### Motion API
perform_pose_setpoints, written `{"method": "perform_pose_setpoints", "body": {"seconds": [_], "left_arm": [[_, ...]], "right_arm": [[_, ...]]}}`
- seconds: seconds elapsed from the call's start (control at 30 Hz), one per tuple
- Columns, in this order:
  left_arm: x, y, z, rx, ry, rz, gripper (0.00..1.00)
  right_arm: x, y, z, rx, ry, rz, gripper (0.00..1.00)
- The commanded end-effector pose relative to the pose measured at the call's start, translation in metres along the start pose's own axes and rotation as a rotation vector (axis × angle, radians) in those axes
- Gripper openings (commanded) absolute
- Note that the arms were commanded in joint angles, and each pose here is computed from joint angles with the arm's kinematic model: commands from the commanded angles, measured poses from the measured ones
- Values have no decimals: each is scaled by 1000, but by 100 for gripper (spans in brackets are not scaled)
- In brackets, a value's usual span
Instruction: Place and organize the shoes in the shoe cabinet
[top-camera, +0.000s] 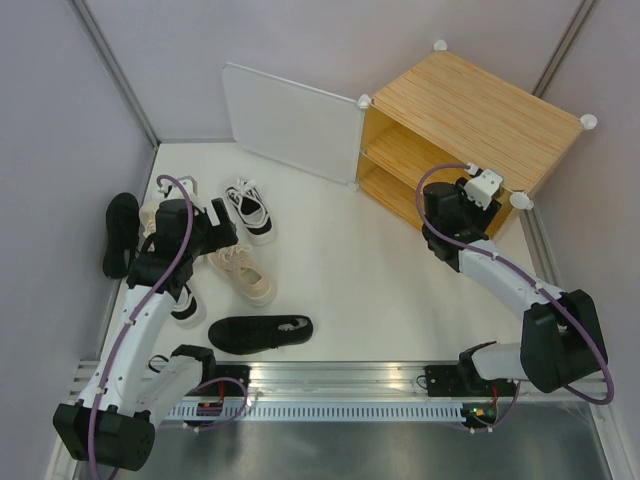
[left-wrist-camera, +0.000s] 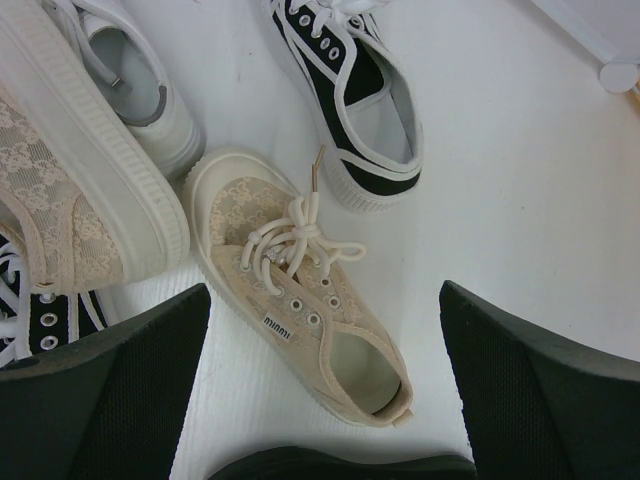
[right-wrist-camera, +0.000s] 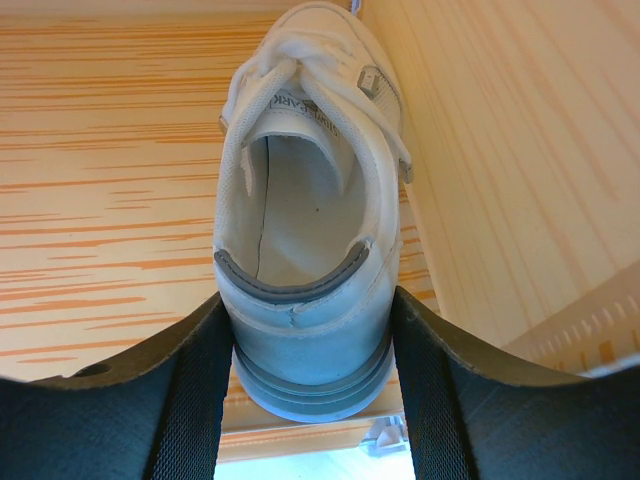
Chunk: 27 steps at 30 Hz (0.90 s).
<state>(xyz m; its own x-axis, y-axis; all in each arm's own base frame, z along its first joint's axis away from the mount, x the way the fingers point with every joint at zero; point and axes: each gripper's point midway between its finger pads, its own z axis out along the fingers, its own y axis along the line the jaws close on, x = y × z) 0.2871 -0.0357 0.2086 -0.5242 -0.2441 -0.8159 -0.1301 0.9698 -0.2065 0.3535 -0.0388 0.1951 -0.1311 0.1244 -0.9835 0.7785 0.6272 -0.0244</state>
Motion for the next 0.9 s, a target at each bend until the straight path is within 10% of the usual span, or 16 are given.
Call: {"method": "perform_pose_setpoints", "body": {"seconds": [0.0,0.13,0.3,0.87], "left_arm": [[-6,-3,1,17,-27,32,98],[-6,-3,2,16,-28,32,98],[-6,-3,2,14,-27,32,98],[-6,-3,1,17,-29,34,98]], "right_arm": [[-8,-13,7,45,-24,-26,37],[-4,-14,8,39,-14,-37,45],[-1,-4,4,-70,-15,-17,1],[-8,4,2,-182,-67,-52,1]]}}
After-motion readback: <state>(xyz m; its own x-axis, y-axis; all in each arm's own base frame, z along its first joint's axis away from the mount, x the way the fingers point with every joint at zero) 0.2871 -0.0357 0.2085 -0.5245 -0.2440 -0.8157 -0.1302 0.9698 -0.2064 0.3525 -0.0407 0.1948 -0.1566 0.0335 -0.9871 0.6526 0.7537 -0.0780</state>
